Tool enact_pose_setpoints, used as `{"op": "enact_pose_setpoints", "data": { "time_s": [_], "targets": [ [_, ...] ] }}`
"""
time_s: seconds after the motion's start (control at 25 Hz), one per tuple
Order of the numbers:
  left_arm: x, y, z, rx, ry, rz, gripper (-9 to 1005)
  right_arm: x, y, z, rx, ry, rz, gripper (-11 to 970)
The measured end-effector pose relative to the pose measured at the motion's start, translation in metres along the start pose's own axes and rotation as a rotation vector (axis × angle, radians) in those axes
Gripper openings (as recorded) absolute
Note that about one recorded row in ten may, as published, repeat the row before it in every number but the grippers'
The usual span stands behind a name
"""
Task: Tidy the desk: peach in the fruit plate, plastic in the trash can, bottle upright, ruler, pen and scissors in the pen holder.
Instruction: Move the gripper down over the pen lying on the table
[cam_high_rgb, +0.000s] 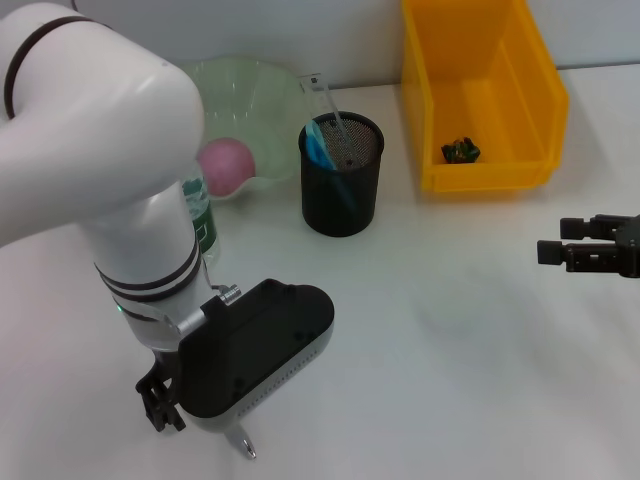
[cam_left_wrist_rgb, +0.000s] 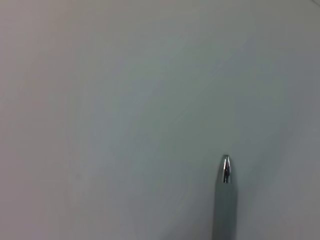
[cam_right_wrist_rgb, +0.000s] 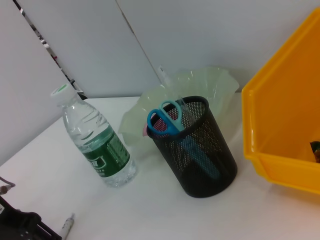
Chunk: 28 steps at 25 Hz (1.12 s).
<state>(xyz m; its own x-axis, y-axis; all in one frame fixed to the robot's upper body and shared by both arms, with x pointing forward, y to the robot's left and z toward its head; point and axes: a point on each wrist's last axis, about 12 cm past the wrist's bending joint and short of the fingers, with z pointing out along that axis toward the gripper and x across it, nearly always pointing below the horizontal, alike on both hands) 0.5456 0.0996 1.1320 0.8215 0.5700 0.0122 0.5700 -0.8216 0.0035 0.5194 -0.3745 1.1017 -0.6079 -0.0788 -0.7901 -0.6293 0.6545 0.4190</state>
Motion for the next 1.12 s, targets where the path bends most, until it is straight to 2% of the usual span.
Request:
{"op": "enact_pose_setpoints", "data": {
  "time_s": [0.4,0.68,0.84,1.12],
  "targets": [
    [-0.0002,0.0009,-0.0002,0.004,0.010,0.007,791,0.0007,-0.0001,-0.0003,0.001,-0.002,0.003,819],
    [0.0003,0.0001,0.0014,0.010,0.005,0.002,533,-0.0012,0.0001,0.0008,-0.002,0.000,0.000,819],
    [0.0004,0.0005,0.0024,0.007,0.007,0.002,490,-0.0021,0.0000,0.0010,-0.002,0.000,-0.001,819],
    [0.0008,0.0006,0.0053,0.006,0.010,0.003,477,-0.0027,-0.0001,0.0009,-0.002,0.001,0.000,819]
  ]
}}
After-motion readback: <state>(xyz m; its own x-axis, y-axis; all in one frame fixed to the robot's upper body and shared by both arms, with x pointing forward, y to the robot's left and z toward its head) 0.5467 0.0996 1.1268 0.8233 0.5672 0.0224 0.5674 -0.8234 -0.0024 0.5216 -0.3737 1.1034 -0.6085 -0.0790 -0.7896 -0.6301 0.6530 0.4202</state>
